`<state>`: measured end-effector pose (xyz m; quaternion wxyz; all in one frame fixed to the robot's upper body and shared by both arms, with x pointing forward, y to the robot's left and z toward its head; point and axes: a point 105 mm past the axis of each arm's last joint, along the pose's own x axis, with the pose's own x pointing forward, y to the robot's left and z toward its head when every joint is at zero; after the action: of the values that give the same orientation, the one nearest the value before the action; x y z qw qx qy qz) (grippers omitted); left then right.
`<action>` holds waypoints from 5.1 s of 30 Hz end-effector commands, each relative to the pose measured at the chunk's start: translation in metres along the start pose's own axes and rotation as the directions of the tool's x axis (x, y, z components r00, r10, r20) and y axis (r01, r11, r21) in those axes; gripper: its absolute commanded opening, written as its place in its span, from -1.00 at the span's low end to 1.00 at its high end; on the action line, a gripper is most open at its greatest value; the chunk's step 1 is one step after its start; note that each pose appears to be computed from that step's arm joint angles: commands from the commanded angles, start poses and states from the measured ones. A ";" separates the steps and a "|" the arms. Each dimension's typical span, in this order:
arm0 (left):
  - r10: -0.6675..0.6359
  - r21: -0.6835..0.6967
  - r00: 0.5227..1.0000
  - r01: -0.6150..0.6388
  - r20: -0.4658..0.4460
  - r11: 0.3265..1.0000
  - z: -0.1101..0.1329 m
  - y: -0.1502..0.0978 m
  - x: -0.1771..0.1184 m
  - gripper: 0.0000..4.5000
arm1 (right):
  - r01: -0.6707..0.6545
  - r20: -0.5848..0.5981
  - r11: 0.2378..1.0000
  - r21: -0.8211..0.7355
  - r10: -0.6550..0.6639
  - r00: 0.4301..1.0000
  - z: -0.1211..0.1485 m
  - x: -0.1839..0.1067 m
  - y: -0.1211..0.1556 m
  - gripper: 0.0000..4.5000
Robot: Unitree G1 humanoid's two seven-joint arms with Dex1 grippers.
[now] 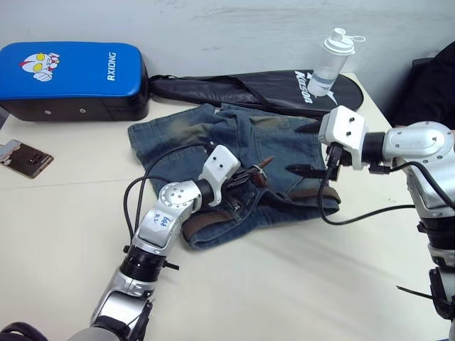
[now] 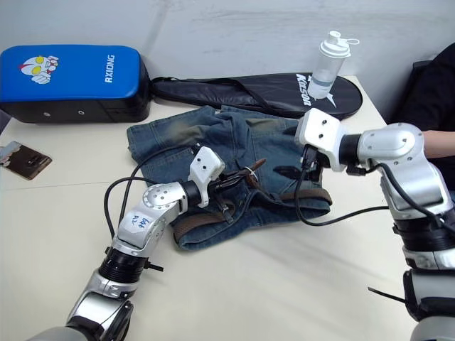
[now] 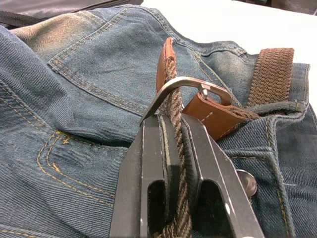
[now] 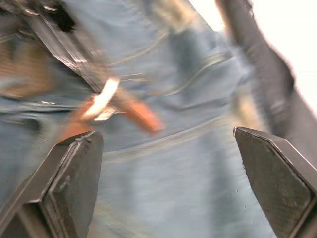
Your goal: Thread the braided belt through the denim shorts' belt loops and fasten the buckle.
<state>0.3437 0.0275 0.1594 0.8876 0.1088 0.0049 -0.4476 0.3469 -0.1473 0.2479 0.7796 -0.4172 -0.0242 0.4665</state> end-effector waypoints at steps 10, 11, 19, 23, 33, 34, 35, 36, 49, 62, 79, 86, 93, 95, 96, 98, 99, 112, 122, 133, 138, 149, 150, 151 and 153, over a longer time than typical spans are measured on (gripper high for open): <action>-0.066 0.089 0.996 0.060 0.067 0.994 0.027 -0.009 0.005 -1.00 | -0.081 -0.009 0.925 -0.371 0.084 0.996 -0.009 0.043 0.003 0.37; -0.066 0.089 0.996 0.060 0.066 0.994 0.026 -0.010 0.005 -1.00 | -0.082 -0.006 0.925 -0.371 0.086 0.996 -0.009 0.043 0.004 0.15; -0.030 0.023 0.995 0.028 0.098 0.999 0.032 -0.001 0.004 -0.60 | -0.122 -0.014 0.933 -0.338 0.124 0.992 -0.014 0.041 0.015 -1.00; -0.038 0.010 0.994 0.037 0.105 0.999 0.034 0.003 -0.012 0.06 | -0.114 -0.044 0.938 -0.328 0.105 0.993 -0.022 0.034 0.012 -1.00; -0.084 -0.064 0.996 0.083 -0.009 0.994 0.012 -0.002 -0.069 0.97 | -0.038 -0.159 0.929 -0.367 -0.022 0.987 -0.044 -0.007 -0.018 -1.00; -0.083 -0.069 0.996 0.081 -0.015 0.994 0.011 -0.003 -0.071 0.97 | -0.024 -0.170 0.921 -0.390 -0.046 0.984 -0.044 -0.011 -0.023 -1.00; -0.082 -0.071 0.996 0.081 -0.018 0.994 0.011 -0.004 -0.070 0.97 | -0.008 -0.178 0.906 -0.423 -0.075 0.981 -0.042 -0.016 -0.030 -1.00; -0.082 -0.073 0.996 0.080 -0.020 0.994 0.011 -0.004 -0.070 0.97 | 0.003 -0.181 0.895 -0.445 -0.093 0.979 -0.041 -0.018 -0.035 -1.00; -0.023 0.051 0.990 0.016 0.137 0.999 0.068 0.007 -0.004 0.97 | 0.097 0.059 0.829 -0.551 -0.077 0.995 0.026 0.017 -0.043 -1.00; -0.013 0.002 0.993 0.013 0.118 1.000 0.068 0.000 0.023 -0.76 | 0.095 0.027 0.870 -0.485 -0.094 0.995 0.018 0.015 -0.037 -1.00; 0.253 -0.541 0.954 -0.129 0.160 0.831 0.043 0.037 -0.032 -1.00 | 0.044 0.024 0.957 0.287 -0.053 0.998 -0.018 -0.008 0.001 0.99; 0.326 -0.642 0.935 -0.168 0.136 0.748 0.031 0.033 -0.051 -1.00 | -0.120 0.205 0.862 0.493 0.019 0.979 -0.001 0.032 0.032 0.01; 0.357 -0.658 0.928 -0.202 0.107 0.725 0.025 0.027 -0.058 -1.00 | -0.209 0.189 0.816 0.539 0.125 0.974 -0.013 0.064 0.065 -0.97; 0.364 -0.650 0.927 -0.223 0.090 0.726 0.020 0.025 -0.059 -1.00 | -0.257 0.183 0.792 0.553 0.186 0.965 -0.018 0.071 0.078 -0.97; 0.371 -0.635 0.927 -0.252 0.058 0.730 0.013 0.024 -0.061 -1.00 | -0.281 0.166 0.775 0.565 0.228 0.960 -0.024 0.075 0.089 -0.97; 0.378 -0.616 0.925 -0.284 0.023 0.734 0.004 0.023 -0.064 -1.00 | -0.302 0.146 0.759 0.577 0.268 0.952 -0.031 0.079 0.101 -0.97; 0.391 -0.620 0.920 -0.300 0.013 0.725 -0.001 0.023 -0.068 -1.00 | -0.310 0.122 0.752 0.581 0.296 0.947 -0.038 0.081 0.109 -0.97; 0.463 -0.533 0.885 -0.415 -0.048 0.738 -0.025 0.026 -0.112 -1.00 | -0.341 0.040 0.869 0.359 0.351 0.935 -0.054 0.069 0.114 -0.97; 0.406 -0.522 0.913 -0.365 -0.039 0.771 -0.026 0.019 -0.096 -1.00 | -0.328 0.222 0.784 0.527 0.245 0.944 -0.019 0.053 0.071 -0.97; 0.369 -0.477 0.928 -0.344 -0.043 0.809 -0.026 0.019 -0.098 -1.00 | -0.426 0.209 0.746 0.511 0.373 0.904 -0.015 0.028 0.073 0.51; 0.332 -0.460 0.943 -0.306 -0.027 0.833 -0.026 0.013 -0.095 -1.00 | -0.435 0.209 0.747 0.503 0.384 0.900 -0.019 0.030 0.081 0.51; 0.327 -0.377 0.945 -0.297 0.015 0.877 -0.022 0.008 -0.095 -1.00 | -0.421 0.226 0.767 0.484 0.355 0.907 -0.016 0.052 0.081 0.51; 0.329 -0.368 0.944 -0.300 0.017 0.880 -0.022 0.007 -0.096 -1.00 | -0.425 0.230 0.766 0.481 0.358 0.905 -0.014 0.054 0.082 0.51; 0.331 -0.357 0.943 -0.303 0.018 0.884 -0.023 0.007 -0.096 -1.00 | -0.433 0.231 0.766 0.476 0.366 0.902 -0.013 0.056 0.083 0.51; 0.334 -0.342 0.942 -0.307 0.020 0.888 -0.024 0.005 -0.096 -1.00 | -0.446 0.233 0.764 0.467 0.380 0.895 -0.012 0.058 0.085 0.51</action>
<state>0.2957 0.1144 0.1378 0.9541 -0.0755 0.0539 -0.2849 0.3232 -0.0939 0.1545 0.7384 -0.1488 0.1549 0.6393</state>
